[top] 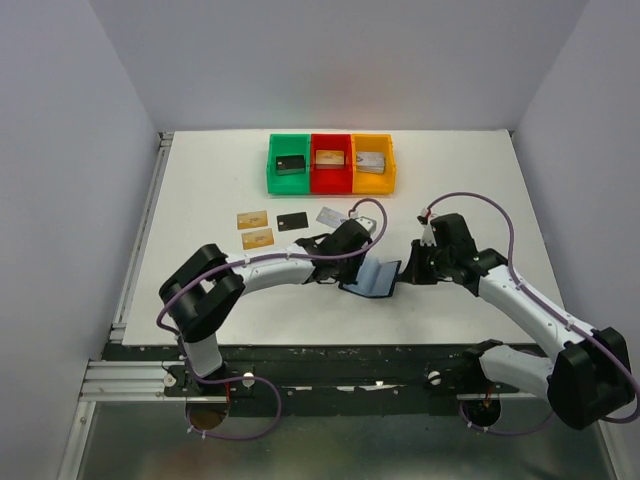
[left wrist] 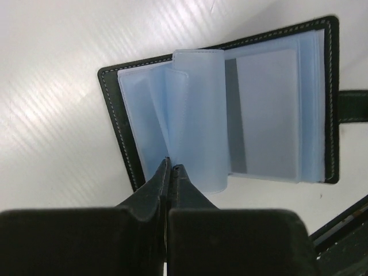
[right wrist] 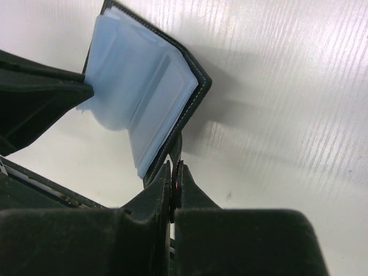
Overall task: Take the credit cards out of the card holder
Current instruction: Remove the credit card from the card holder.
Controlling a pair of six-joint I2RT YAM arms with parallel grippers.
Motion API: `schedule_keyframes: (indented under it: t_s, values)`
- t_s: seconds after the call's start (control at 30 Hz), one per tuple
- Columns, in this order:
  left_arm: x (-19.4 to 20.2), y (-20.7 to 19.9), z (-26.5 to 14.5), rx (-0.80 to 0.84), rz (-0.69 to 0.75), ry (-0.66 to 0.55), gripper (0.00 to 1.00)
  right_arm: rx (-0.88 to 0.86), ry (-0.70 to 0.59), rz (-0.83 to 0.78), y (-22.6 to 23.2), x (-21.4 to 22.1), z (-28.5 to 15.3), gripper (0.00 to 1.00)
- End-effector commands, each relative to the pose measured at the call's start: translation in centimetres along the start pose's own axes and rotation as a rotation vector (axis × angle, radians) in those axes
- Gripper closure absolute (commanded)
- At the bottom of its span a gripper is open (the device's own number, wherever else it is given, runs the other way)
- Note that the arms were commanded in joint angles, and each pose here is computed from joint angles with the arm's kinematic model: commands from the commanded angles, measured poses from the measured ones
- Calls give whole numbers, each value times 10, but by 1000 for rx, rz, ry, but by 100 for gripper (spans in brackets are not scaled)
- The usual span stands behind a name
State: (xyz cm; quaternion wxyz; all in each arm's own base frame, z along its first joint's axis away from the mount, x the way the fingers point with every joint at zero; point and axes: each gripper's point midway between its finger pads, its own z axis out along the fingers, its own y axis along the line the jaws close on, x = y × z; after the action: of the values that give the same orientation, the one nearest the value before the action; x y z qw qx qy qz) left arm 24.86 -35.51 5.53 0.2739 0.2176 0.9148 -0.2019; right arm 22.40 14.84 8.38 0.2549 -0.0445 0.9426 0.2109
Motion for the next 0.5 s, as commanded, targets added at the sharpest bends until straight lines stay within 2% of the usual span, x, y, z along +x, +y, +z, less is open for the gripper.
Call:
schedule_keyframes:
  t_s: [0.0,0.2,0.4,0.43,0.47]
  values:
    - [6,11,-23,-32,-44,-22,100,-10,-13,-46,4,-14,0,100]
    - [30,31,-46,-78,-103,-43,100,-90,18,-72,17,-18,9,100]
    - [34,38,-53,-97,-114,-60,100,-99,32,-87,20,-23,14,100]
    - [34,38,-53,-99,-114,-59,99,-99,37,-89,20,-23,14,100]
    - [34,38,-55,-99,-116,-62,91,-94,41,-92,19,-24,15,100]
